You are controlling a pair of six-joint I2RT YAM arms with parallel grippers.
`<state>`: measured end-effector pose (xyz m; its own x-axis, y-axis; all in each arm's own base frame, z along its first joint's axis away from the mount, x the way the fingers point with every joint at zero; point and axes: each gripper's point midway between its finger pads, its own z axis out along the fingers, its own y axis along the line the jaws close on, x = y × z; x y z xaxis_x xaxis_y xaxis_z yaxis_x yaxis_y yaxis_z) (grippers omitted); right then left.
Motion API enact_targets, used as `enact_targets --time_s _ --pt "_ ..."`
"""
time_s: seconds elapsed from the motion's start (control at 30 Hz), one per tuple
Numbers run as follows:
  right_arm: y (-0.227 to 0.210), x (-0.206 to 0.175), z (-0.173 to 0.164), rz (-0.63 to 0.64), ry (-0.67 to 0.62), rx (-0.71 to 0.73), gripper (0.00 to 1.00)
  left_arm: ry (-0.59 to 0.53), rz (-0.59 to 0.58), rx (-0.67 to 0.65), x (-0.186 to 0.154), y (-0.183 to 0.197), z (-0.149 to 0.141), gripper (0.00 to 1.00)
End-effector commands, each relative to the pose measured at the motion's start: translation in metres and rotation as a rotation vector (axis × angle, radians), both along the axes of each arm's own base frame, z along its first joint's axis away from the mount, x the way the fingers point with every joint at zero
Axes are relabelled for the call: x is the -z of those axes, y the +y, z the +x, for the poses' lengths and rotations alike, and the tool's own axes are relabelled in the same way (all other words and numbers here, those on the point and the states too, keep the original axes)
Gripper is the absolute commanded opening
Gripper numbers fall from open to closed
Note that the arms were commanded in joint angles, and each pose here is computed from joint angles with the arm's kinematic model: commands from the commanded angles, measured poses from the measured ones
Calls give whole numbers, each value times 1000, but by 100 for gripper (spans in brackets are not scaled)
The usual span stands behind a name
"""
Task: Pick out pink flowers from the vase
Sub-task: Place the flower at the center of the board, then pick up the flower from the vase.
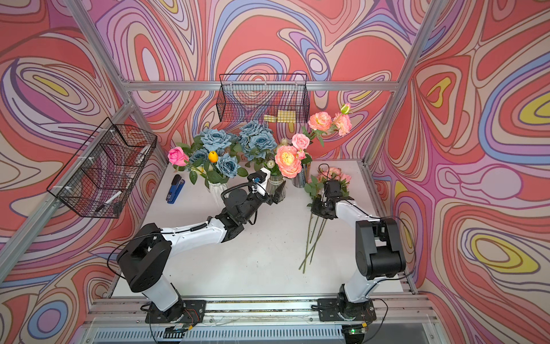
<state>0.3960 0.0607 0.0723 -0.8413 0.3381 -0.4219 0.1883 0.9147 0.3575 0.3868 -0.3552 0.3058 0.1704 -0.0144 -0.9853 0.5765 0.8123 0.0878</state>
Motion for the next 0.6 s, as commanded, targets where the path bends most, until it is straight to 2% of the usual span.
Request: enact_targets --time_s 0.0,0.33,0.57 --pt "-5 -17 3 -10 -67 24 32 -88 -13 29 -18 -11 -4 87" --pt "-11 -33 -2 -27 -126 37 32 -153 30 -20 -18 -28 7 83" --pt "-12 -46 -2 -31 -164 37 32 -186 1 -149 -17 -24 20 82"
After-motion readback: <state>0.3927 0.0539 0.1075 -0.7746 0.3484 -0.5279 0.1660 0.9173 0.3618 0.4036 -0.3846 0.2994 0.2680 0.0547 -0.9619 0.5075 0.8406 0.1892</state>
